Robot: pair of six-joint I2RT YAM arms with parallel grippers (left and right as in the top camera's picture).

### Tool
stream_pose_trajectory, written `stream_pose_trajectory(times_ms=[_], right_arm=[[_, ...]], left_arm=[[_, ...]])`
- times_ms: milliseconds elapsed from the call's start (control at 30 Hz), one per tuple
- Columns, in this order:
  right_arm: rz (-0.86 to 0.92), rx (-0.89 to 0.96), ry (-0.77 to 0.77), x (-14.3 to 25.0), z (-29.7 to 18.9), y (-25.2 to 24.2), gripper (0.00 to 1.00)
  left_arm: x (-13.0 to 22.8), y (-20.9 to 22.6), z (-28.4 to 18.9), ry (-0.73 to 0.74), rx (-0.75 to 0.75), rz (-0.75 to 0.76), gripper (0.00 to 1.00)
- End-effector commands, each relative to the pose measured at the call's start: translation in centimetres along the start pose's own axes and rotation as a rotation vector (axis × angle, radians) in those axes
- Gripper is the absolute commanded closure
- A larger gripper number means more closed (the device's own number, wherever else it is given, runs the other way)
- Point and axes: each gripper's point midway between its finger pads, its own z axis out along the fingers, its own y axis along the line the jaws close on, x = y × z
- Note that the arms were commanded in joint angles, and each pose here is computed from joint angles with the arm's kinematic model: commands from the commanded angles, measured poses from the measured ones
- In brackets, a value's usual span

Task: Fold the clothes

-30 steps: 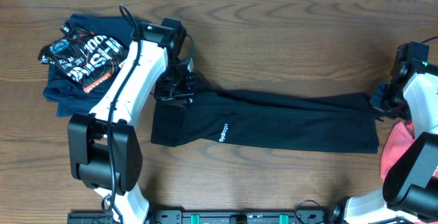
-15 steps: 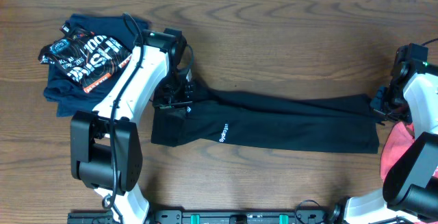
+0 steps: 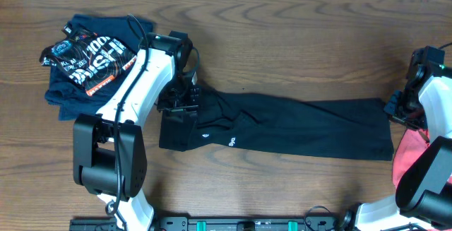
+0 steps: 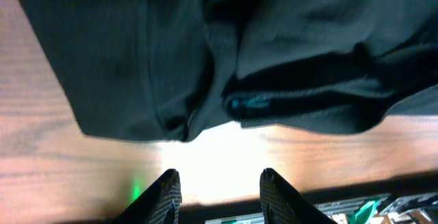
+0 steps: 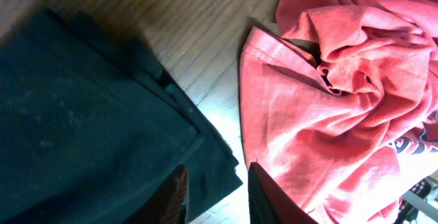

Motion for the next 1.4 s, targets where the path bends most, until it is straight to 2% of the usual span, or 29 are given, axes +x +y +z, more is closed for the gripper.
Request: stream_pose_trajectory(times_ms=[0, 133, 333, 433, 733, 800, 933, 1133, 1267, 1367], right_arm=[[0.018, -0.009, -0.009, 0.1, -0.6, -0.2, 0.72], [0.016, -0.052, 0.008, 0.4, -0.6, 0.5, 0.71], [-0.056, -0.204, 0.043, 1.1, -0.9, 3.1, 0.68], [-0.055, -0.204, 0.041, 1.0, -0.9, 3.1, 0.67], [-0.056, -0.203, 0.041, 1.0, -0.9, 3.1, 0.67], [-0.056, -0.203, 0.041, 1.0, -0.9, 3.1, 0.67], [-0.071, -0.204, 0.041, 1.1, -0.9, 3.1, 0.67], [-0.072, -0.203, 0.045, 1.2, -0.9, 3.0, 0.67], [-0.072, -0.202, 0.045, 1.2, -0.9, 3.0, 0.67], [-0.072, -0.202, 0.045, 1.2, -0.9, 3.0, 0.67]], left_arm=[[-0.9, -1.2, -1.1, -0.056, 0.060, 0.008, 0.60], [-1.7, -2.8, -1.2, -0.090, 0.120, 0.059, 0.61], [-1.2, -5.6, -0.5, -0.101, 0.113, 0.185, 0.61], [-1.0, -7.7, 0.2, -0.118, 0.109, 0.266, 0.55], [0.2, -12.3, 2.1, -0.154, 0.111, 0.423, 0.56], [-0.1, -11.6, 2.4, -0.174, 0.042, 0.418, 0.62], [-2.6, -8.4, 1.8, -0.273, -0.132, 0.304, 0.63], [-6.7, -6.9, 1.3, -0.384, -0.093, 0.240, 0.62], [-7.7, -6.0, 1.4, -0.403, -0.062, 0.208, 0.63], [-7.9, -4.9, 1.2, -0.397, -0.065, 0.179, 0.58]])
